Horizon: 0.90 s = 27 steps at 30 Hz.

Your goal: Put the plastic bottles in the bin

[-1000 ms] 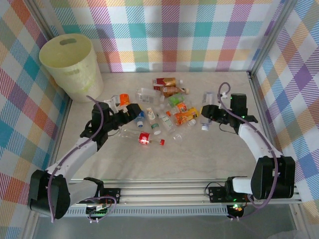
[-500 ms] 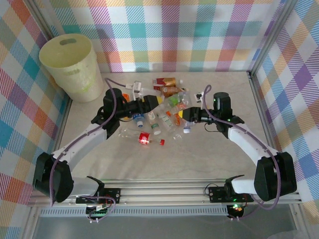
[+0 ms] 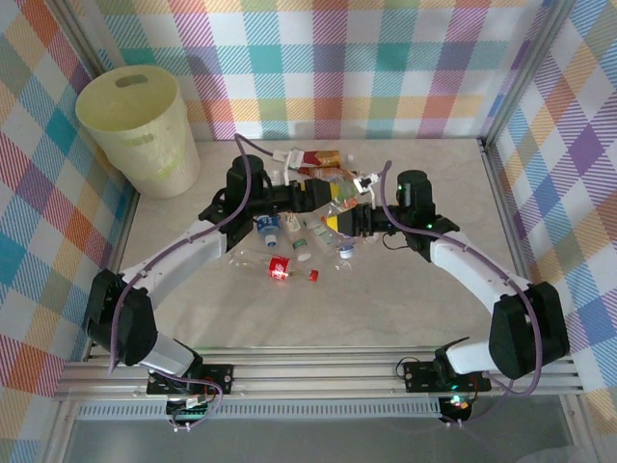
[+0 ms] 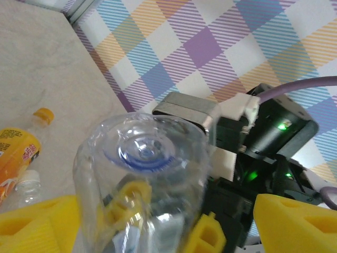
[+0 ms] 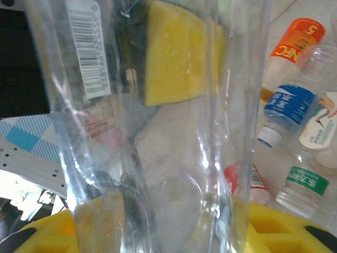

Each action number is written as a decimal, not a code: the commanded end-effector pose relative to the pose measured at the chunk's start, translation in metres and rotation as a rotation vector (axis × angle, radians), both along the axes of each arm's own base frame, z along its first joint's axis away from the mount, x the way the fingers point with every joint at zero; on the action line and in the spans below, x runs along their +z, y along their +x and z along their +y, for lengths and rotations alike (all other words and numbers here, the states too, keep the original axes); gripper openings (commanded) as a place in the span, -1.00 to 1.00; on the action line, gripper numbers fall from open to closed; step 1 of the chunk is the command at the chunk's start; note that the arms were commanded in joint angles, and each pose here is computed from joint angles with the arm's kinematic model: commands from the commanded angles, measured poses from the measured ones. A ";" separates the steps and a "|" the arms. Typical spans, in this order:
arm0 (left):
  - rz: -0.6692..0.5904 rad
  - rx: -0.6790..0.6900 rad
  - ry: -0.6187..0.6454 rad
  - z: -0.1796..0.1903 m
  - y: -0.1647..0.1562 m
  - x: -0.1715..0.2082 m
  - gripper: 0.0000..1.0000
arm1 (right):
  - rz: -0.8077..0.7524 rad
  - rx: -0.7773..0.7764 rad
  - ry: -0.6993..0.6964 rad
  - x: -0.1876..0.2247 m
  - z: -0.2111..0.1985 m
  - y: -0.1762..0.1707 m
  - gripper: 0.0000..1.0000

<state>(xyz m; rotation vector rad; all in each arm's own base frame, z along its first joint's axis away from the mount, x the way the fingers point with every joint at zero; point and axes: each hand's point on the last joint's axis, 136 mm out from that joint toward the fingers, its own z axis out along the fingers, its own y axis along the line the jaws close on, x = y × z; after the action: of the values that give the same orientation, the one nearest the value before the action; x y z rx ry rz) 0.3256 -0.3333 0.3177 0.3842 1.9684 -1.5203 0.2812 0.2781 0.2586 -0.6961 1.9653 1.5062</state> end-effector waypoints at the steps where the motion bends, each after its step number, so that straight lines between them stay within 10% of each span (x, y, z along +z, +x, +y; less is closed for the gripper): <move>1: -0.030 -0.006 0.036 -0.008 0.003 0.000 0.63 | -0.086 0.096 0.046 0.021 0.012 -0.010 -0.17; 14: -0.030 0.071 0.039 -0.006 0.018 -0.006 -0.11 | -0.100 0.051 -0.006 0.013 0.013 -0.003 0.21; 23: -0.058 0.524 0.301 0.075 0.058 -0.016 -0.17 | -0.202 -0.319 -0.219 -0.004 -0.032 0.047 0.99; 27: -0.090 0.678 0.423 0.116 0.067 -0.009 -0.17 | -0.281 -0.509 -0.329 -0.007 -0.070 0.072 0.99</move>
<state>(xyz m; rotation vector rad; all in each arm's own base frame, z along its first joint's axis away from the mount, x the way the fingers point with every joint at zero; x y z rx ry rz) 0.3830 -0.2618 0.2825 0.0194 2.1046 -0.8898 0.3323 0.2410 0.2549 -0.5334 1.9929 0.9975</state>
